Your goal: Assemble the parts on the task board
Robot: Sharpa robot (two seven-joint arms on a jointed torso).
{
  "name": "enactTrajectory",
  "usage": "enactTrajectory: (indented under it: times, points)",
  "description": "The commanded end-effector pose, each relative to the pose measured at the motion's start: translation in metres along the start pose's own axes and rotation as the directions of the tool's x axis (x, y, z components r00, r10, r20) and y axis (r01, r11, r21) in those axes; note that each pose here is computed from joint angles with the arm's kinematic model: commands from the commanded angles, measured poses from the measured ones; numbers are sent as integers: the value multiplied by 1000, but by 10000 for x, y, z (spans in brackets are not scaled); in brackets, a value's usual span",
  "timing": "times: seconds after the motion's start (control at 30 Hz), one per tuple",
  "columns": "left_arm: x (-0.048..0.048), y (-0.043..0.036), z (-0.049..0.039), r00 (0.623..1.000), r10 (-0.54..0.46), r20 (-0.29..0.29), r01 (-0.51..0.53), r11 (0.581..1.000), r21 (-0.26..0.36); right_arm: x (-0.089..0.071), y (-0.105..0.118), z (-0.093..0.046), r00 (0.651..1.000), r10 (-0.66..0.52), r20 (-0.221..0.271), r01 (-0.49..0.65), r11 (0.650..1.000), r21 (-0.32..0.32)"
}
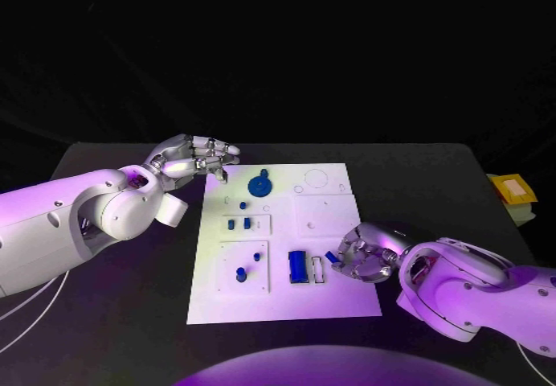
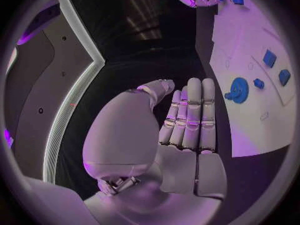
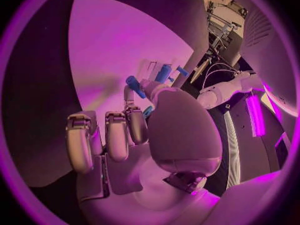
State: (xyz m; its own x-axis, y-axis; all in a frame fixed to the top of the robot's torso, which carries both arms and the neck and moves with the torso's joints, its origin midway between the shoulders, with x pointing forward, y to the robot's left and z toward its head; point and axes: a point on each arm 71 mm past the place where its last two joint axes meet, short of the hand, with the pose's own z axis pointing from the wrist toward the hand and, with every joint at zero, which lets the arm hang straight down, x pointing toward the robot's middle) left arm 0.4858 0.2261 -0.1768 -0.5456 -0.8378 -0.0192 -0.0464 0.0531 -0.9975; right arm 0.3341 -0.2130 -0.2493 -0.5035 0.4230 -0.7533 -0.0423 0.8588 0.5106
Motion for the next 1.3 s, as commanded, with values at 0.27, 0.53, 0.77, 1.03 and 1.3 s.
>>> enactTrajectory:
  times: [0.27, 0.53, 0.77, 1.03, 1.3]
  points:
    - [30, -10, 8, 1000, -4, -21, 4, 1000, 6, 90, 68, 47, 994, 84, -66, -83, 996, 10]
    - [27, -11, 2, 1000, -4, -21, 4, 1000, 7, 139, 75, 96, 993, 84, -87, -84, 996, 13]
    - [26, -12, 0, 1000, -4, -21, 4, 1000, 7, 157, 90, 112, 992, 84, -92, -84, 996, 11]
    - [28, -12, 1, 1000, -4, -22, 4, 1000, 8, 171, 106, 130, 992, 83, -96, -82, 997, 10]
    - [26, -12, -2, 1000, -4, -22, 4, 1000, 7, 187, 120, 138, 991, 79, -110, -79, 997, 8]
